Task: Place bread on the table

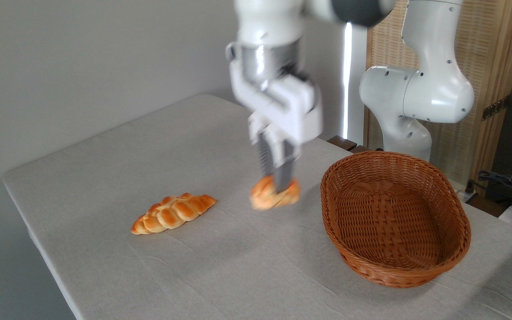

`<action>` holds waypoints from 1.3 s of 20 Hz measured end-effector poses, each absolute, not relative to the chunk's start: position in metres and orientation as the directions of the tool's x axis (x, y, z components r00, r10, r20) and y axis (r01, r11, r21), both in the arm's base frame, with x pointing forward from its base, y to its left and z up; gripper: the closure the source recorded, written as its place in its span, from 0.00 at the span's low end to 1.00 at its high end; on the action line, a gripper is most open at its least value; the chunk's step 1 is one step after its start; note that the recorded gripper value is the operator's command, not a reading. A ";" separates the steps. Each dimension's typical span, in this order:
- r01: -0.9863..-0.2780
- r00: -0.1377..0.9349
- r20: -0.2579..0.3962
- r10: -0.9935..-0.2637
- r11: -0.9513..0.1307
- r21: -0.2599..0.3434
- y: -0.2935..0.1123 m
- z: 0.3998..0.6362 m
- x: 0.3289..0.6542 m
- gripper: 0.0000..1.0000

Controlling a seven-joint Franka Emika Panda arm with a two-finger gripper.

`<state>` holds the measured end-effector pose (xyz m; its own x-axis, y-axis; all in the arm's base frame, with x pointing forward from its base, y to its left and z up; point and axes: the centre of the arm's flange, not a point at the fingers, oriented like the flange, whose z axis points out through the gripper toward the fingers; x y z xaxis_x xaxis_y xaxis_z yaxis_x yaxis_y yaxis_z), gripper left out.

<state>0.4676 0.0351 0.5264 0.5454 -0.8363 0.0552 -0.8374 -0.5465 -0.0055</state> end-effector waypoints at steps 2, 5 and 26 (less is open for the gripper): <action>-0.864 0.502 0.067 -0.862 -0.504 -0.010 0.013 0.474 0.512 0.00; -0.866 0.492 0.098 -0.865 -0.498 -0.043 0.009 0.421 0.552 0.00; -0.733 0.678 0.095 -0.729 -0.679 0.023 -0.039 0.630 0.545 0.00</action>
